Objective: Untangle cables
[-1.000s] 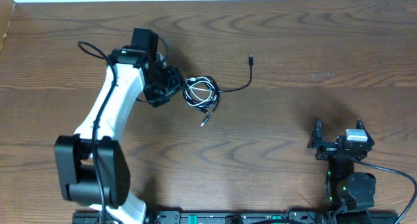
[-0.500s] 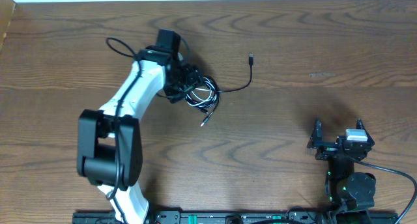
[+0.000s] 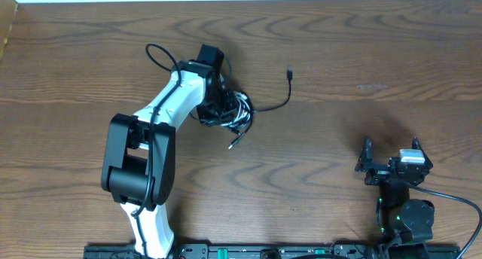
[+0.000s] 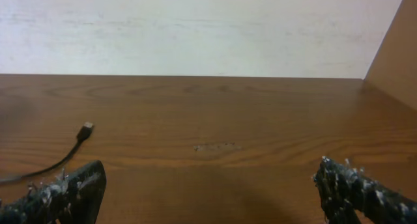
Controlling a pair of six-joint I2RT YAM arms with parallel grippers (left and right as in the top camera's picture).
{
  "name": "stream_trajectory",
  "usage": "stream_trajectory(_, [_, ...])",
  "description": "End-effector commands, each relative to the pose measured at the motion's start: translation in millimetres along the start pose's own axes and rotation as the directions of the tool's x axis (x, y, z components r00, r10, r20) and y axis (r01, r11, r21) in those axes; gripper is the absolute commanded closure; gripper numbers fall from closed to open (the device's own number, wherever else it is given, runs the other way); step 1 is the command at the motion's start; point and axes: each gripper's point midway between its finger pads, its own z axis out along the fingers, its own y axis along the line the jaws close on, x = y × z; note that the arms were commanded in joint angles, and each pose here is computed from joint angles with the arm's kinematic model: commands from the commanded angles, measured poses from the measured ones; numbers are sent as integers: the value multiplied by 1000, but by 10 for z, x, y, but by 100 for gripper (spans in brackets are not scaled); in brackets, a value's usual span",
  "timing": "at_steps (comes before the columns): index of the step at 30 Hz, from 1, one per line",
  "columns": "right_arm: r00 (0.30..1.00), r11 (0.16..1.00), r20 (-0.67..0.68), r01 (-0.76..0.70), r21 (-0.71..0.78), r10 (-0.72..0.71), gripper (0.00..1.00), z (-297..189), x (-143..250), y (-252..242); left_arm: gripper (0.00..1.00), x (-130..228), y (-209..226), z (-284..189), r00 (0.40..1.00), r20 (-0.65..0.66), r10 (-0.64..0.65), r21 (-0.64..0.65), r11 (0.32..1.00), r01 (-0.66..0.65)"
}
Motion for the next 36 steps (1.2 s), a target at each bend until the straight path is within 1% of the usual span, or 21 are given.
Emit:
stream_trajectory(1, [1000, 1000, 1, -4, 6, 4, 1, -3, 0, -16, 92, 73, 19, -11, 991, -32, 129, -16, 991, -129])
stream_trajectory(3, [1000, 1000, 1, -4, 6, 4, 1, -3, 0, -16, 92, 133, 60, -14, 986, -58, 156, -29, 987, -158])
stream_trajectory(7, [1000, 1000, 1, -4, 6, 4, 1, -3, 0, -16, 92, 158, 98, -15, 986, -68, 150, -46, 987, -153])
stream_trajectory(36, [1000, 1000, 1, -4, 6, 4, 1, -2, 2, -16, 91, 132, 86, -11, 986, -57, 154, -42, 987, -157])
